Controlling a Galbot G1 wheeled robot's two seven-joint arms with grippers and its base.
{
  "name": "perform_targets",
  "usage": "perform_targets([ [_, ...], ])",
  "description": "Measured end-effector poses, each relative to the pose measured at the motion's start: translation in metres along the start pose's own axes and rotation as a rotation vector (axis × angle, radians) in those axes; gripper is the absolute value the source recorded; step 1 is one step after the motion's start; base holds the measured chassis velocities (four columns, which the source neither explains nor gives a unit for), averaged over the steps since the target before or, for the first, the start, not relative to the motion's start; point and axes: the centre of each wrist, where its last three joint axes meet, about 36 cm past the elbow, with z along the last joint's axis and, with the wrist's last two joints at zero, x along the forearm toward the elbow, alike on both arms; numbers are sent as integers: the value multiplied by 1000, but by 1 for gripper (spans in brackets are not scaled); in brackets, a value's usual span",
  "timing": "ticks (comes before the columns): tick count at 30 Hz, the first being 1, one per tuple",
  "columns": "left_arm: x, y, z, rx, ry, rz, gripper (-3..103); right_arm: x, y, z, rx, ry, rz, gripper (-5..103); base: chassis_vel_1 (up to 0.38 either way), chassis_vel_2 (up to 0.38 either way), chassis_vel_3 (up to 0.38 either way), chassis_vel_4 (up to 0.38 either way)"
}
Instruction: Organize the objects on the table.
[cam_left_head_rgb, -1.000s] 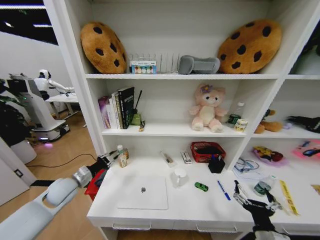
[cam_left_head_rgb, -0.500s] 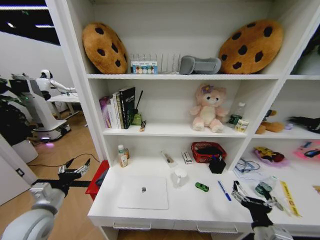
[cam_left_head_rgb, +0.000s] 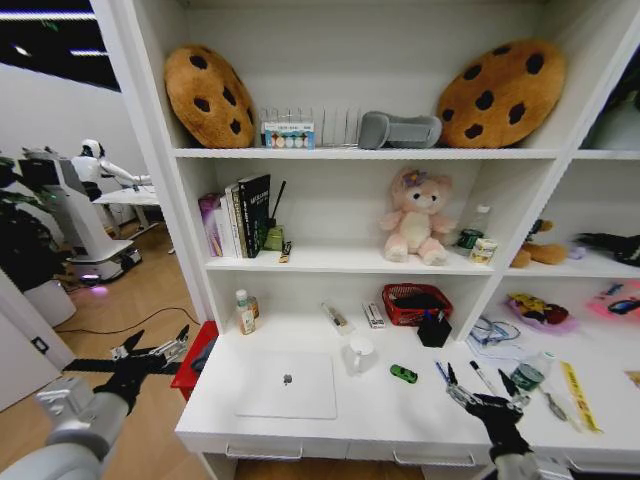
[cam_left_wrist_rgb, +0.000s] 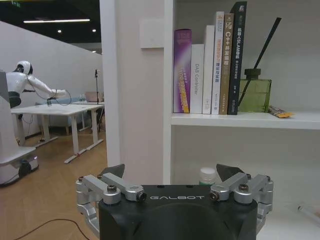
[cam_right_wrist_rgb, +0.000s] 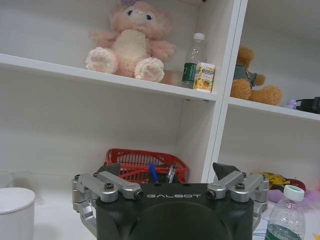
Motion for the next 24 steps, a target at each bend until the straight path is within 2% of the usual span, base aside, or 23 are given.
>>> perform_targets([
  [4,-3,2,5,-31,0,11,100,0,0,1,1,-7,6,100,0,0,0,0],
  [9,-4,3,6,-34,1,12,100,1,1,1,-14,-19,5,100,0,0,0,0],
  [14,-4,3,6,-34,0,13,100,2,1,3,-32,-30,-38,100,0,0,0,0],
  [20,-4,3,6,-33,0,14,100,10,-2,15,-6,-22,-148,100,0,0,0,0],
  [24,-4,3,6,-33,0,14,100,12,-2,17,-10,-24,-156,100,0,0,0,0],
])
